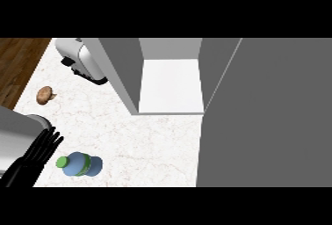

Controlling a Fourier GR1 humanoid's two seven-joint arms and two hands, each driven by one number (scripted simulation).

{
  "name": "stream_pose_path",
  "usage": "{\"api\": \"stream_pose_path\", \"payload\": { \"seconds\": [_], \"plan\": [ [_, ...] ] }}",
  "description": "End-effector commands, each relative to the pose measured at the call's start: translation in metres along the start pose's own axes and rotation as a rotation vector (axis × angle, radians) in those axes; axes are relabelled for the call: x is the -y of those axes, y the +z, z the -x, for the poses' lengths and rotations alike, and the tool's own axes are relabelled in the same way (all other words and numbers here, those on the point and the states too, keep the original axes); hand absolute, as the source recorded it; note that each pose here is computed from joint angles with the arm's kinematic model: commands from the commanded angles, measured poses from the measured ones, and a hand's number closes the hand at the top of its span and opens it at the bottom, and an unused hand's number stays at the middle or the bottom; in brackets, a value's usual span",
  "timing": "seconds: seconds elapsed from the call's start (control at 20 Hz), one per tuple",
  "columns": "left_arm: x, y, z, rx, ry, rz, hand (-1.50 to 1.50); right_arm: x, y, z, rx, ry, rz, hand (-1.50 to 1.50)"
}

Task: Pick up the bottled water, place it into the cabinet and close the cabinet

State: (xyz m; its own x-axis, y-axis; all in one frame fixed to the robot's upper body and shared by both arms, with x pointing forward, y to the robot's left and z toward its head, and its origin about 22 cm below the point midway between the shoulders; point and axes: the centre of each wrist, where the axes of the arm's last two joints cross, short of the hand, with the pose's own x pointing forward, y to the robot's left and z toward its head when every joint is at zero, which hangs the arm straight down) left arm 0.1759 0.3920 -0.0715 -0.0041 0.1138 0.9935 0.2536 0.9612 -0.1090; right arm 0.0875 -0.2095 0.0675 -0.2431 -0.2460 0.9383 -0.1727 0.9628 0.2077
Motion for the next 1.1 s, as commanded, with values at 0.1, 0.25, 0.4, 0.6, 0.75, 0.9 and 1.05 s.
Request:
{"api": "stream_pose_path", "payload": {
  "seconds": [0.1,0.25,0.4,0.6,0.75,0.9,1.05],
  "plan": [
    [-0.007,-0.010,0.033,-0.003,0.098,0.054,-1.50,0.007,-0.003,0.017,0.002,0.005,-0.003,-1.50],
    [-0.004,-0.011,0.044,-0.028,0.136,0.058,-1.50,-0.011,-0.003,-0.004,0.007,-0.011,-0.006,-1.50],
    [-0.009,-0.015,0.046,-0.017,0.133,0.060,-1.50,0.011,0.011,-0.001,0.003,-0.006,-0.005,-1.50],
    [0.002,-0.035,0.057,-0.008,0.147,0.071,-1.50,0.011,0.005,0.004,0.010,0.004,0.005,-1.50],
    [0.011,-0.016,0.073,-0.007,0.132,0.078,-1.50,0.007,0.006,0.003,0.004,0.000,-0.017,-1.50],
    [0.024,-0.039,0.079,-0.015,0.143,0.082,-1.50,-0.003,-0.001,-0.003,0.001,-0.008,-0.038,-1.50],
    [0.017,-0.034,0.080,-0.021,0.179,0.091,-1.50,0.012,-0.005,0.002,-0.009,-0.012,-0.008,-1.50]
  ]
}}
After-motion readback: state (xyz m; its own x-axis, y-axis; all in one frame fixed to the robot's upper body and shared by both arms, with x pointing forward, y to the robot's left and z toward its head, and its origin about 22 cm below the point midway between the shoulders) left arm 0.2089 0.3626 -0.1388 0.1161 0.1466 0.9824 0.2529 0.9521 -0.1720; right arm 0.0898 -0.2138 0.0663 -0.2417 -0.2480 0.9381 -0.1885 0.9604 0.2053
